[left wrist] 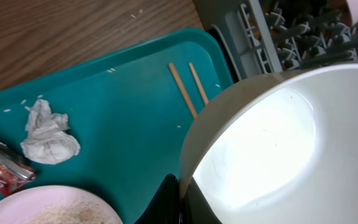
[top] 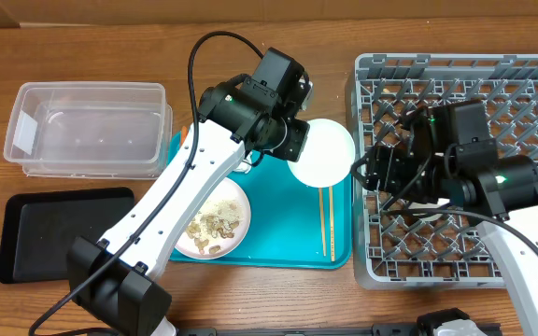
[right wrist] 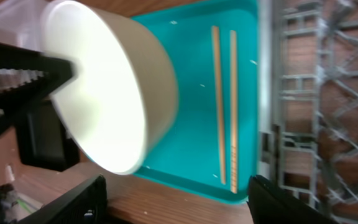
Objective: Sort waste into correct bins and load items into the dishwasher
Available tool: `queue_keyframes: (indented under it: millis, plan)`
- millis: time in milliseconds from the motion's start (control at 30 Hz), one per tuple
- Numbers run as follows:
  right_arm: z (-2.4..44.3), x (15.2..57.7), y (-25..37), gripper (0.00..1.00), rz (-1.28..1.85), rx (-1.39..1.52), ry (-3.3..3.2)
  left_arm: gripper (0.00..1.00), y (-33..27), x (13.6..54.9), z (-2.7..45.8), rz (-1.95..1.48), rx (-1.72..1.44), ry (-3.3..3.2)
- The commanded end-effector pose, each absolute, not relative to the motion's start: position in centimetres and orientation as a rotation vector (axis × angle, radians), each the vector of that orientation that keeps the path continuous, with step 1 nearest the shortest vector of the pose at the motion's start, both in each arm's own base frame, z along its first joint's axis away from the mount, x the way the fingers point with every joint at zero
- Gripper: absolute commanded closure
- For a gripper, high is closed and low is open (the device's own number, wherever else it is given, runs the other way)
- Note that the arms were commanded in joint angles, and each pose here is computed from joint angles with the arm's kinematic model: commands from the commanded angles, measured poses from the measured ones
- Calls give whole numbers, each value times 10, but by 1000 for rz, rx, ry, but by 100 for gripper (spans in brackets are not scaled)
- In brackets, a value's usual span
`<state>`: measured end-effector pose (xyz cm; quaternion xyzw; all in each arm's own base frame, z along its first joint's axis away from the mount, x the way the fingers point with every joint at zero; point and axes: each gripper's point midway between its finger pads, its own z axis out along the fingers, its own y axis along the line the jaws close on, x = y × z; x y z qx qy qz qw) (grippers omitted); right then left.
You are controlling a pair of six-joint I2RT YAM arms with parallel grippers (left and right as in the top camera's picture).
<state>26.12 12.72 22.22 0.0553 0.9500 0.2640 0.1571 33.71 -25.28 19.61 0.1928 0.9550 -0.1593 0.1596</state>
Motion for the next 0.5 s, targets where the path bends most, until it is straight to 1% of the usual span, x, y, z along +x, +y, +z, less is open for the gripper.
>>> queue_keyframes:
  millis: [0,100,133,200,267,333,367,400,433,467]
  plan:
    - [225,259,141,27,798,110,2712,96,-272,326,209,-609,572,2722]
    - [211,266,134,30,667,202,2750,96,-281,320,216,-703,584,2715]
    - [205,269,130,36,623,235,2761,96,-283,319,219,-723,589,2709]
    - [198,274,127,50,576,285,2776,96,-285,320,224,-738,592,2695]
    - [193,281,122,68,529,338,2769,96,-286,321,228,-743,593,2682]
    - [192,290,118,80,491,374,2739,96,-287,322,232,-753,590,2674]
    - [195,296,118,89,492,369,2713,96,-289,322,233,-768,594,2668]
    - [197,300,119,96,494,366,2695,92,-291,321,235,-782,598,2662]
    - [201,305,119,96,496,362,2667,76,-292,321,236,-792,599,2660]
    - [205,310,116,96,483,364,2634,48,-292,321,236,-795,598,2661]
